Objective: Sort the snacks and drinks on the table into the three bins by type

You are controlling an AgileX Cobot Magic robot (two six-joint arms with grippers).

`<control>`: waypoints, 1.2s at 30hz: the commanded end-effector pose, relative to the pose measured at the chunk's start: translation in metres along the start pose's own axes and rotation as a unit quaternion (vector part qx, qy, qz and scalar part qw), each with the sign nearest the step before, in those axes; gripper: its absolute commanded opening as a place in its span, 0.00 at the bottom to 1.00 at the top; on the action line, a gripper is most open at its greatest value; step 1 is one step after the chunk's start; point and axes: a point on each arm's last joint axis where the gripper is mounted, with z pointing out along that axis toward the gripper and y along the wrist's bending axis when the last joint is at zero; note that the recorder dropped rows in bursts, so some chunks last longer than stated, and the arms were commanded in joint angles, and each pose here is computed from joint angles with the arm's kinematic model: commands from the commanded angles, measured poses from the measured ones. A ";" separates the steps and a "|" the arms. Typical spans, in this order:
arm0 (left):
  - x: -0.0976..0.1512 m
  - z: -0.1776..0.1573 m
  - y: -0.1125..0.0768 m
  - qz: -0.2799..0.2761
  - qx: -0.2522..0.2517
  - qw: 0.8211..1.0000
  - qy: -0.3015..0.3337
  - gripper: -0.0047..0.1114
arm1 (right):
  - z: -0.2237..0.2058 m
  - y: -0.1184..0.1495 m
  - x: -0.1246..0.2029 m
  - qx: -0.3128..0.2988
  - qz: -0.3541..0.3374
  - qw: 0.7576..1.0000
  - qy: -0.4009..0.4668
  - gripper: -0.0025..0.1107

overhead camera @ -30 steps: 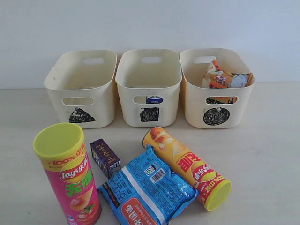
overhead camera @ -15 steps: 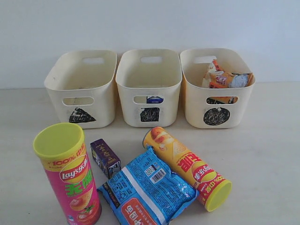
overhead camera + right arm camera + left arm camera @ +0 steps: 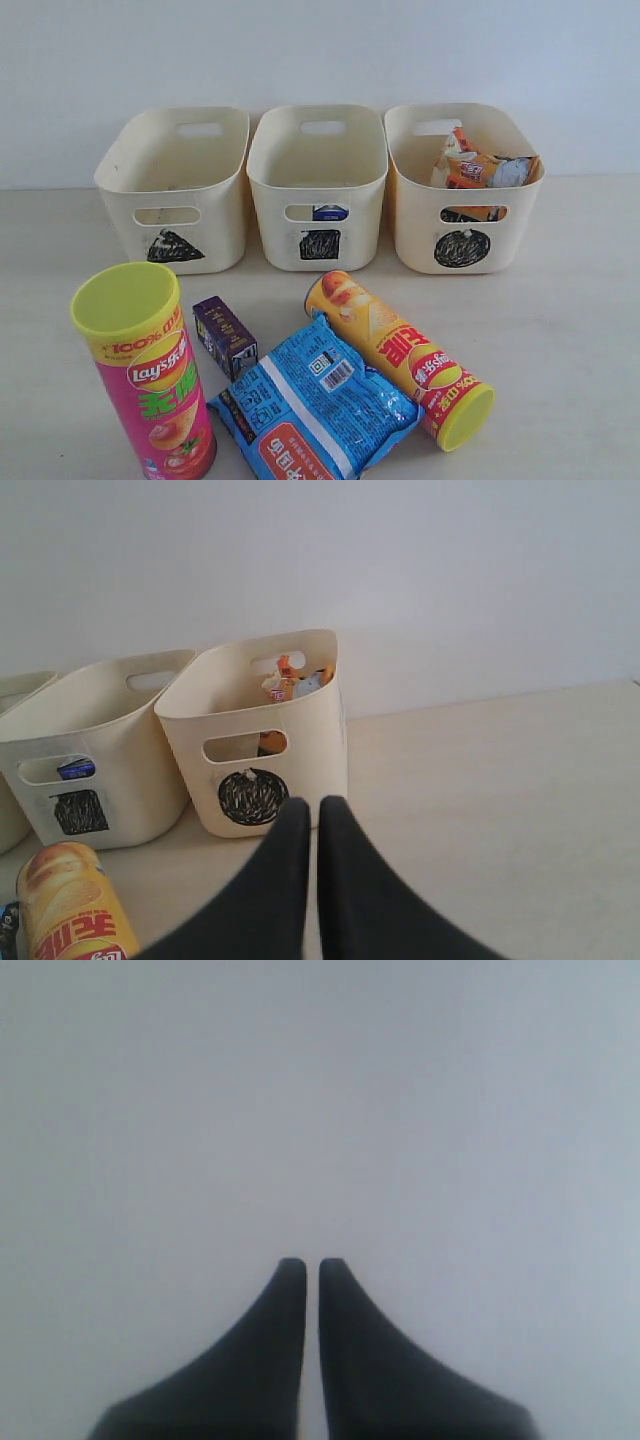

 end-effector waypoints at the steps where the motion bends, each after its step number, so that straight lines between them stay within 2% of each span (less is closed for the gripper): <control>1: 0.030 0.025 0.000 0.009 0.027 0.980 0.198 0.07 | 0.000 0.000 0.001 -0.001 -0.008 1.000 -0.002 0.02; 3: 0.049 0.034 0.002 -0.005 0.049 0.958 0.282 0.07 | 0.000 0.000 0.001 -0.001 -0.008 1.000 -0.002 0.02; 6: 0.071 0.049 0.007 -0.028 0.063 0.928 0.365 0.07 | 0.000 0.000 0.001 -0.001 -0.008 1.000 -0.002 0.02; 8: 0.079 0.065 0.013 -0.040 0.060 0.918 0.390 0.07 | 0.000 0.000 0.001 -0.001 -0.008 1.000 -0.002 0.02; 11: 0.082 0.095 0.025 -0.034 0.031 0.916 0.398 0.07 | 0.000 0.000 0.001 -0.001 -0.008 1.000 -0.002 0.02; 14: 0.080 0.125 0.047 0.002 -0.049 0.919 0.392 0.07 | 0.000 0.000 0.001 -0.002 -0.007 1.000 -0.002 0.02; 16: 0.077 0.140 0.061 0.049 -0.096 0.915 0.390 0.07 | 0.000 0.000 0.001 -0.002 -0.006 1.000 -0.002 0.02; 18: 0.080 0.149 0.075 0.111 -0.127 0.900 0.402 0.07 | 0.000 0.000 0.001 -0.002 -0.006 1.000 -0.002 0.02; 20: 0.082 0.150 0.083 0.135 -0.153 0.892 0.404 0.07 | 0.000 0.000 0.001 -0.002 -0.006 1.000 -0.002 0.02; 21: 0.084 0.150 0.088 0.168 -0.161 0.883 0.408 0.07 | 0.000 0.000 0.001 -0.002 -0.006 1.000 -0.002 0.02; 23: 0.086 0.150 0.099 0.219 -0.191 0.863 0.413 0.07 | 0.000 0.000 0.001 -0.002 -0.006 1.000 -0.002 0.02; 26: 0.085 0.150 0.117 0.283 -0.259 0.818 0.430 0.07 | 0.000 0.000 0.001 -0.002 -0.006 1.000 -0.002 0.02; 28: 0.083 0.151 0.130 0.306 -0.315 0.755 0.487 0.07 | 0.000 0.000 0.001 -0.002 -0.006 1.000 -0.002 0.02; 29: 0.087 0.153 0.133 0.301 -0.320 0.726 0.529 0.07 | 0.000 0.000 0.001 -0.002 -0.006 1.000 -0.002 0.02; 30: 0.091 0.156 0.135 0.285 -0.318 0.702 0.570 0.07 | 0.000 0.000 0.001 -0.002 -0.006 1.000 -0.002 0.02; 31: 0.098 0.160 0.133 0.260 -0.299 0.687 0.609 0.07 | 0.000 0.000 0.001 -0.002 -0.006 1.000 -0.002 0.02; 32: 0.104 0.163 0.129 0.235 -0.271 0.680 0.640 0.07 | 0.000 0.000 0.001 -0.002 -0.006 1.000 -0.002 0.02; 33: 0.118 0.170 0.112 0.182 -0.168 0.672 0.698 0.07 | 0.000 0.000 0.001 -0.002 -0.006 1.000 -0.002 0.02; 34: 0.121 0.172 0.104 0.172 -0.120 0.670 0.712 0.07 | 0.000 0.000 0.001 -0.002 -0.006 1.000 -0.002 0.02; 35: 0.121 0.173 0.089 0.158 -0.030 0.661 0.733 0.07 | 0.000 0.000 0.001 -0.002 -0.006 1.000 -0.002 0.02; 36: 0.120 0.171 0.084 0.157 0.002 0.656 0.738 0.07 | 0.000 0.000 0.001 -0.002 -0.006 1.000 -0.002 0.02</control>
